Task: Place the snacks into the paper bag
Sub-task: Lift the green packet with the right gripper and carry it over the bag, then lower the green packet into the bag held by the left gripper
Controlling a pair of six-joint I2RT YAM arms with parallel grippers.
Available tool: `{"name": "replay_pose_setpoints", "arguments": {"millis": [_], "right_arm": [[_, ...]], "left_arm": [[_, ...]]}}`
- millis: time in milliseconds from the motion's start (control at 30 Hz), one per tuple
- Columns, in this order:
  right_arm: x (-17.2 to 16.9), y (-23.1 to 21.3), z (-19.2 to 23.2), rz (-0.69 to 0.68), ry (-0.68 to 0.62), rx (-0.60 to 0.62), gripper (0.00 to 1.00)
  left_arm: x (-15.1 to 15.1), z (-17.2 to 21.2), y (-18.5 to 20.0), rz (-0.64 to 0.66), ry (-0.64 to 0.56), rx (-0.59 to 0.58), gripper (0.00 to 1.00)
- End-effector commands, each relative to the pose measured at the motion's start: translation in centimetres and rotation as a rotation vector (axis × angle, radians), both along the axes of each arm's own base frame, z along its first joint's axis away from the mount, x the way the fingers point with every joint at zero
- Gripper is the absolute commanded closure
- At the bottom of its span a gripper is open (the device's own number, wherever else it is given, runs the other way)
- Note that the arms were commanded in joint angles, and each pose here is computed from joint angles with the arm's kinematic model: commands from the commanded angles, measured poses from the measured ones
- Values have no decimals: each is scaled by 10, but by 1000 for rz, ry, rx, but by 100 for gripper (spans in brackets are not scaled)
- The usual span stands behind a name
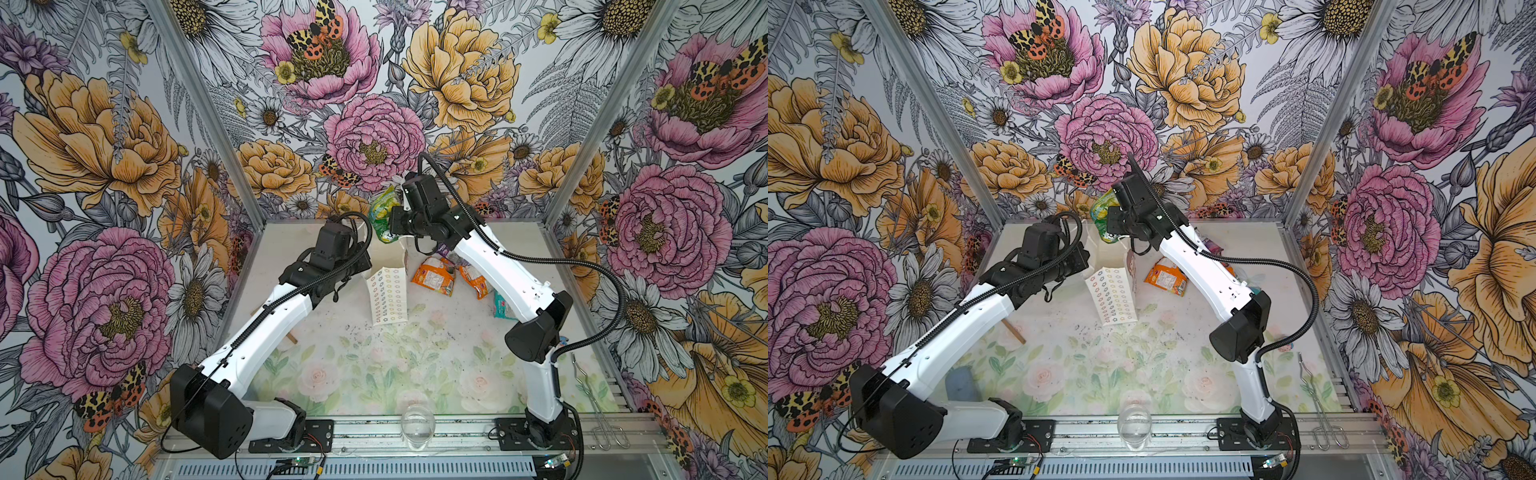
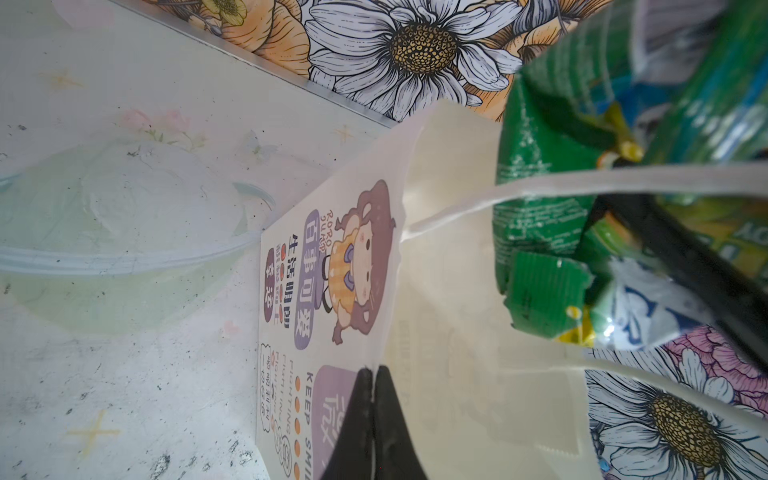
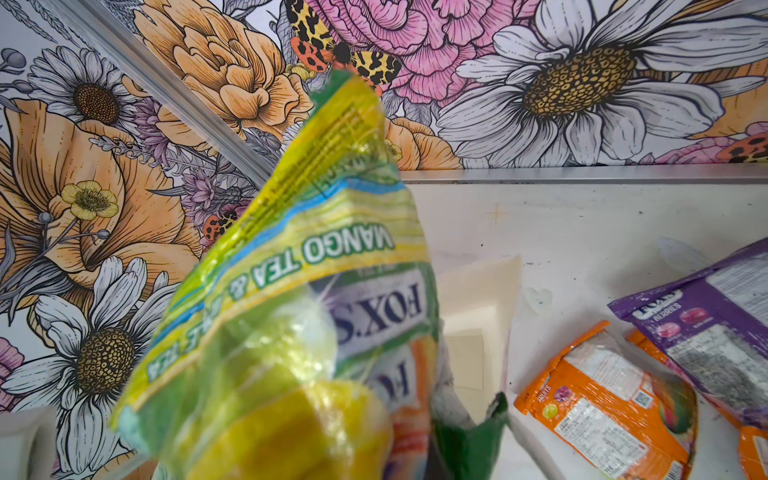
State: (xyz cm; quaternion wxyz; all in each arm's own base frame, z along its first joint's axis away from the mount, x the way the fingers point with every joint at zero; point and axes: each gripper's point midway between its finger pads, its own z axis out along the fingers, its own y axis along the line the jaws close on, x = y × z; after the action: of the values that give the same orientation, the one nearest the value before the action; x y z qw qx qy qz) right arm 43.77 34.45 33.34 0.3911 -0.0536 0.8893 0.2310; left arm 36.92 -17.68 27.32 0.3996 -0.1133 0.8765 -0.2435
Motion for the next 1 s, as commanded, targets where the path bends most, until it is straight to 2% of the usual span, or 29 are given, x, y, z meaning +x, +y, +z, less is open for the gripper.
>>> {"name": "replay_pose_setpoints", "arguments": {"millis": [0,300,567,700,967], "right_arm": [[-14,-11,52,8,-111,34,100],[-20,0,75,127,-186,23,100],[-16,-3,127,62,-273,147,100],[-14,-9,123,5,-241,169,100],[-15,0,96,-22,-169,156,100]], "left_arm": [[4,5,-4,1,-23,-29,100],[3,7,-2,3,-28,-30,100],[2,8,-5,-4,-29,-33,100],[2,9,-5,-3,-30,-35,100],[1,8,-5,0,-29,-34,100]]}}
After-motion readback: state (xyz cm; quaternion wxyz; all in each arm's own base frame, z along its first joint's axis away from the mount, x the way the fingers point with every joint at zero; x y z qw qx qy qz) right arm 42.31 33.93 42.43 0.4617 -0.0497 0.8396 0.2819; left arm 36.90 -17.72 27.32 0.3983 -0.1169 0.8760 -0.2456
